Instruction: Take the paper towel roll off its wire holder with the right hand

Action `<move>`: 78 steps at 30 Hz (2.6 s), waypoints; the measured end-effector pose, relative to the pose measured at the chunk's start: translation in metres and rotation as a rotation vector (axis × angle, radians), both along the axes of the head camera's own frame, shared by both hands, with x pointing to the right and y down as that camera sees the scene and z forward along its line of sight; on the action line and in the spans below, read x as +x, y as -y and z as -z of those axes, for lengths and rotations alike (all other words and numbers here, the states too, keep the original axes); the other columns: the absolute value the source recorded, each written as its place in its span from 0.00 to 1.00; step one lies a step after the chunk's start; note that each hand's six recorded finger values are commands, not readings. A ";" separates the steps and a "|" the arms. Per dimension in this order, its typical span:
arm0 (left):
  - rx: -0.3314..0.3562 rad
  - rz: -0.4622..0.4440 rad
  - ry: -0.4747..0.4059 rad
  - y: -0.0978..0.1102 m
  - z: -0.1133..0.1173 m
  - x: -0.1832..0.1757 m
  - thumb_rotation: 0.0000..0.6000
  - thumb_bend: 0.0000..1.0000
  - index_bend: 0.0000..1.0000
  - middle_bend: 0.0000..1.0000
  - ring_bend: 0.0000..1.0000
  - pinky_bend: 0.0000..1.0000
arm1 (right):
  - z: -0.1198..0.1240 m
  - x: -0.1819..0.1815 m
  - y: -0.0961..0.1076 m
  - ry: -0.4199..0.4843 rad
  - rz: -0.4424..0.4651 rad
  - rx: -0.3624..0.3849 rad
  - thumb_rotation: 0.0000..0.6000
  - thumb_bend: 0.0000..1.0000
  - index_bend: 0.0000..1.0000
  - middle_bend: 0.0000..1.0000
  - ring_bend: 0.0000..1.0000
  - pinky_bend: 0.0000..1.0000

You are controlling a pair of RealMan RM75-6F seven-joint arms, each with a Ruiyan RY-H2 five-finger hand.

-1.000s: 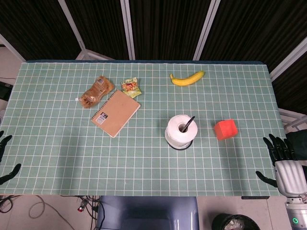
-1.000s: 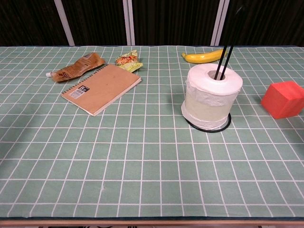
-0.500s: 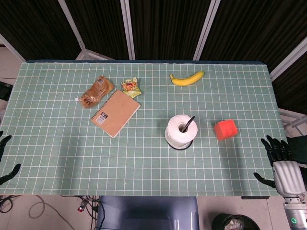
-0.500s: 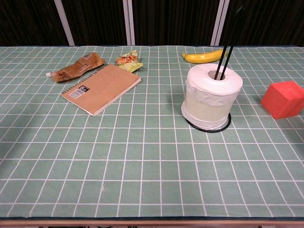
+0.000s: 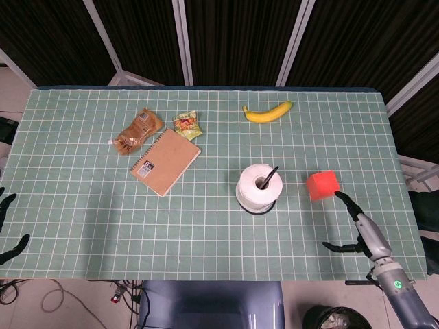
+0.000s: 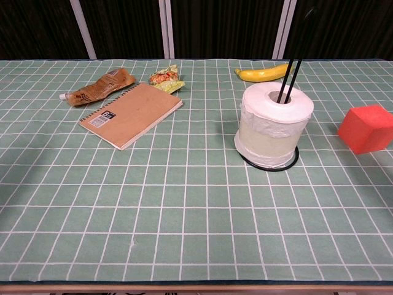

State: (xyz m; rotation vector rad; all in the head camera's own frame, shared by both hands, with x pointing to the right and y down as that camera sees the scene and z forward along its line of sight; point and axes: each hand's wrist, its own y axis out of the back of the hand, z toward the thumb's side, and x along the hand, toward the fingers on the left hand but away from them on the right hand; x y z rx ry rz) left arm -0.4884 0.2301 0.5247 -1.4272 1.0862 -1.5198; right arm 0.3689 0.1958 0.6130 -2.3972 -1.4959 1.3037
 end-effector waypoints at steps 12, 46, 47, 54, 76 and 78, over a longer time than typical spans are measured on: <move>0.004 0.011 0.003 0.002 0.001 -0.004 1.00 0.22 0.13 0.00 0.00 0.03 | -0.078 -0.047 0.025 0.144 -0.149 -0.041 1.00 0.00 0.00 0.00 0.00 0.00; -0.004 0.020 0.011 0.002 0.000 -0.007 1.00 0.22 0.13 0.00 0.00 0.03 | -0.125 -0.126 0.048 0.243 -0.179 -0.067 1.00 0.00 0.00 0.00 0.00 0.00; -0.004 0.020 0.011 0.002 0.000 -0.007 1.00 0.22 0.13 0.00 0.00 0.03 | -0.125 -0.127 0.048 0.245 -0.179 -0.067 1.00 0.00 0.00 0.00 0.00 0.00; -0.005 0.021 0.013 0.002 0.000 -0.007 1.00 0.22 0.13 0.00 0.00 0.03 | -0.129 -0.144 0.055 0.268 -0.179 -0.073 1.00 0.00 0.00 0.00 0.00 0.00; -0.007 0.026 0.015 0.001 0.001 -0.009 1.00 0.22 0.13 0.00 0.00 0.03 | -0.126 -0.155 0.067 0.285 -0.236 -0.039 1.00 0.00 0.29 0.20 0.27 0.12; -0.008 0.026 0.015 0.001 0.001 -0.008 1.00 0.22 0.13 0.00 0.00 0.03 | -0.123 -0.156 0.069 0.290 -0.236 -0.028 1.00 0.00 0.29 0.20 0.28 0.12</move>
